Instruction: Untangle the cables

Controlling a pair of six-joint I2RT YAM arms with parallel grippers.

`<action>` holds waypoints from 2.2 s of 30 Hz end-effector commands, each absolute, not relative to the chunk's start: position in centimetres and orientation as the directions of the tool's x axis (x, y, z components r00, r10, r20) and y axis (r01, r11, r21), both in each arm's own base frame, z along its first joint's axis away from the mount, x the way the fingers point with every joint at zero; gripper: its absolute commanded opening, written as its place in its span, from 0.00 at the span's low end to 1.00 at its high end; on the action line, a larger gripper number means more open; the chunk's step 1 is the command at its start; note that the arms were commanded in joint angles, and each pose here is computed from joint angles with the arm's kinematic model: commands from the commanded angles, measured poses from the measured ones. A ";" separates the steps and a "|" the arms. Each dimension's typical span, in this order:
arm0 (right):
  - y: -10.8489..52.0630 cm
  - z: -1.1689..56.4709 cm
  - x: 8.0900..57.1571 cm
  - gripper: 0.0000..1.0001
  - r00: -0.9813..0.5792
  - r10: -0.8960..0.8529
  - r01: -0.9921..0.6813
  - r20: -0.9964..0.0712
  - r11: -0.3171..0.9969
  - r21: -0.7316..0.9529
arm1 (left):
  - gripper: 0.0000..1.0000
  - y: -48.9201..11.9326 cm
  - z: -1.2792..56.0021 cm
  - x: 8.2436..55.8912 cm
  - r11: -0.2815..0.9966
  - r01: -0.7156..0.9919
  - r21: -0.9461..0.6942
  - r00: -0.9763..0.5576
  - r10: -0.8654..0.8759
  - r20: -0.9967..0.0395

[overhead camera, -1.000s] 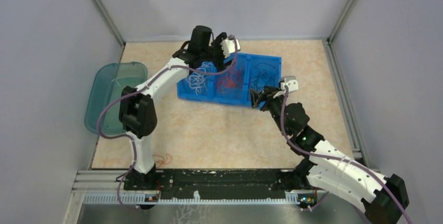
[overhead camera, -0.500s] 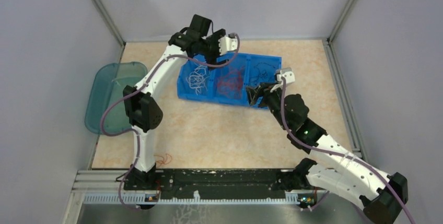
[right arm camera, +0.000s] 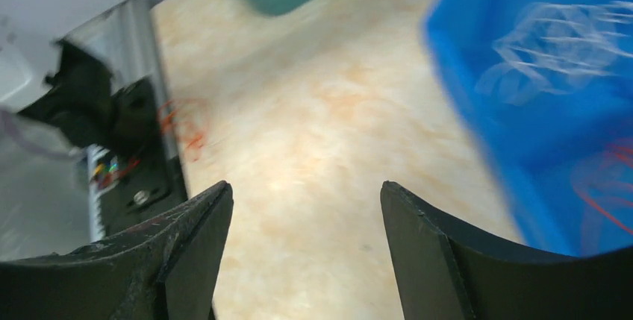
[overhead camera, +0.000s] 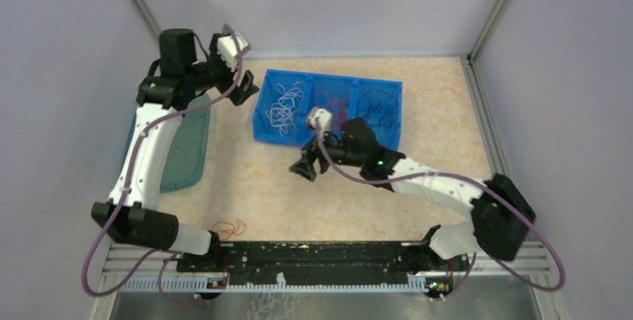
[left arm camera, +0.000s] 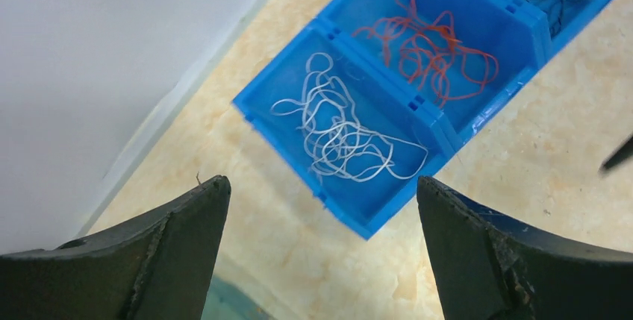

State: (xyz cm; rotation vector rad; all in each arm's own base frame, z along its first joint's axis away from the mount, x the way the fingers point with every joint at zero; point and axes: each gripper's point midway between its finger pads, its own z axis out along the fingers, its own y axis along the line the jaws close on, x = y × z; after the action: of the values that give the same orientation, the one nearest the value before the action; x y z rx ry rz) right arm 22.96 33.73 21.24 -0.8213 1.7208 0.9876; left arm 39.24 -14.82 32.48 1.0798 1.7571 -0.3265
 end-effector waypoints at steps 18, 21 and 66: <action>54.7 6.8 8.2 0.64 -0.399 -0.448 -0.878 -0.800 -0.063 0.474 | 1.00 -8.0 31.8 36.5 0.801 0.582 0.141 -0.297 0.371 -0.880; 55.2 5.5 8.8 0.63 -0.423 -0.444 -0.876 -0.790 -0.021 0.481 | 1.00 -8.0 31.5 35.8 0.795 0.587 0.154 -0.283 0.380 -0.881; 28.9 28.6 36.0 0.02 -0.270 -0.013 -0.745 -0.963 0.637 0.200 | 1.00 -8.5 29.3 33.8 0.762 0.628 0.156 -0.262 0.396 -0.880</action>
State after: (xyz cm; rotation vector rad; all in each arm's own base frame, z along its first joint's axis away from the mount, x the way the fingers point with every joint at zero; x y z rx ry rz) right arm 31.96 32.23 25.20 -0.7085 1.7558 0.9879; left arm 34.36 -8.26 28.74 0.7669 1.9342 -0.2653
